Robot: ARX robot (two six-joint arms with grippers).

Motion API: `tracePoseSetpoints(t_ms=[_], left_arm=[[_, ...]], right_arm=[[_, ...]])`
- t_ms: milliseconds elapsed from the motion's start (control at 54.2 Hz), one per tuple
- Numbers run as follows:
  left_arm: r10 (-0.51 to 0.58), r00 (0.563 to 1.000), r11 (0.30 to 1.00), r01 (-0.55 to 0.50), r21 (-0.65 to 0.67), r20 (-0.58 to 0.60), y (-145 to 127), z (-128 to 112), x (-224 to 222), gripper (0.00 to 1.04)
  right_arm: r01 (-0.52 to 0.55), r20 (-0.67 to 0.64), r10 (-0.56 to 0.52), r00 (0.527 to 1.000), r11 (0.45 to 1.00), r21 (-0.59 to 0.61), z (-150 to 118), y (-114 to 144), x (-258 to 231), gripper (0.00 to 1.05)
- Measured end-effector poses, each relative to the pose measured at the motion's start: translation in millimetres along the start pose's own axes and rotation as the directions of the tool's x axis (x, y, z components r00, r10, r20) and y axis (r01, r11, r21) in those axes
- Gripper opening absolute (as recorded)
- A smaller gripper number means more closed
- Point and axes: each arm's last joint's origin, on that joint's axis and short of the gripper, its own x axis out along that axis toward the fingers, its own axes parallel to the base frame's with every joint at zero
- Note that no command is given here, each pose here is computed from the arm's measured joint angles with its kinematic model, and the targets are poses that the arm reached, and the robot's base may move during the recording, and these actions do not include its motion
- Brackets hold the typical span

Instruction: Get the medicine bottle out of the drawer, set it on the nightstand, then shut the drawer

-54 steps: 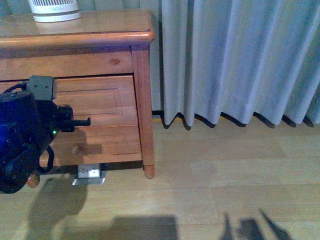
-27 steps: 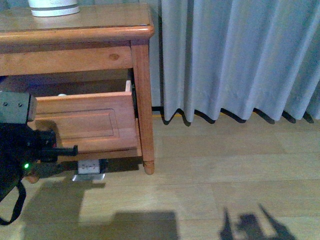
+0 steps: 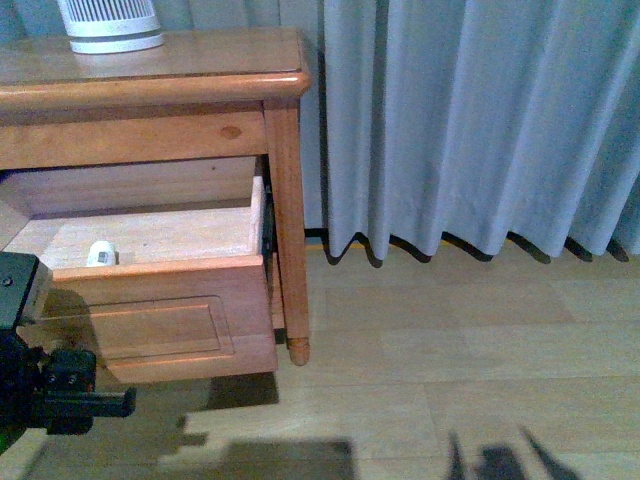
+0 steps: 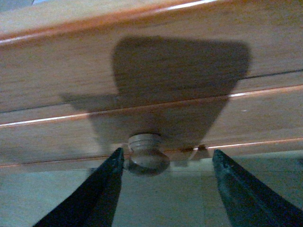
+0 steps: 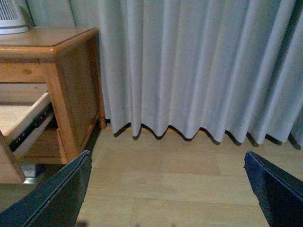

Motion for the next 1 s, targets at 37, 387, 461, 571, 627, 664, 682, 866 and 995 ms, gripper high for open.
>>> tracePoseSetpoints(t_ms=[37, 387, 461, 571, 627, 664, 682, 866, 995], left_arm=[[-0.01, 1.0, 1.0, 0.01, 0.006, -0.002, 0, 2, -3, 0.69], [0.051, 0.992, 0.997, -0.056, 0.043, 0.12, 41, 73, -65, 0.98], [0.092, 0.966, 0.995, -0.099, 0.018, 0.243, 53, 112, -97, 0.98], [0.144, 0.918, 0.989, -0.145, -0.025, 0.369, 61, 140, -136, 0.98], [0.175, 0.9, 0.984, -0.169, -0.048, 0.399, 61, 145, -151, 0.98], [0.196, 0.883, 0.98, -0.186, -0.067, 0.426, 60, 147, -166, 0.98], [0.206, 0.876, 0.978, -0.19, -0.081, 0.435, 58, 146, -175, 0.98], [0.231, 0.863, 0.973, -0.206, -0.105, 0.45, 41, 116, -222, 0.98], [0.231, 0.862, 0.973, -0.2, -0.115, 0.451, 36, 91, -243, 0.98]], right_arm=[[0.0, 0.0, 0.0, 1.0, 1.0, 0.0, 0, 0, 0, 0.98], [0.0, 0.0, 0.0, 1.0, 1.0, 0.0, 0, 0, 0, 0.98], [0.0, 0.0, 0.0, 1.0, 1.0, 0.0, 0, 0, 0, 0.98], [0.0, 0.0, 0.0, 1.0, 1.0, 0.0, 0, 0, 0, 0.98], [0.0, 0.0, 0.0, 1.0, 1.0, 0.0, 0, 0, 0, 0.98], [0.0, 0.0, 0.0, 1.0, 1.0, 0.0, 0, 0, 0, 0.98], [0.0, 0.0, 0.0, 1.0, 1.0, 0.0, 0, 0, 0, 0.98], [0.0, 0.0, 0.0, 1.0, 1.0, 0.0, 0, 0, 0, 0.98], [0.0, 0.0, 0.0, 1.0, 1.0, 0.0, 0, 0, 0, 0.98]])
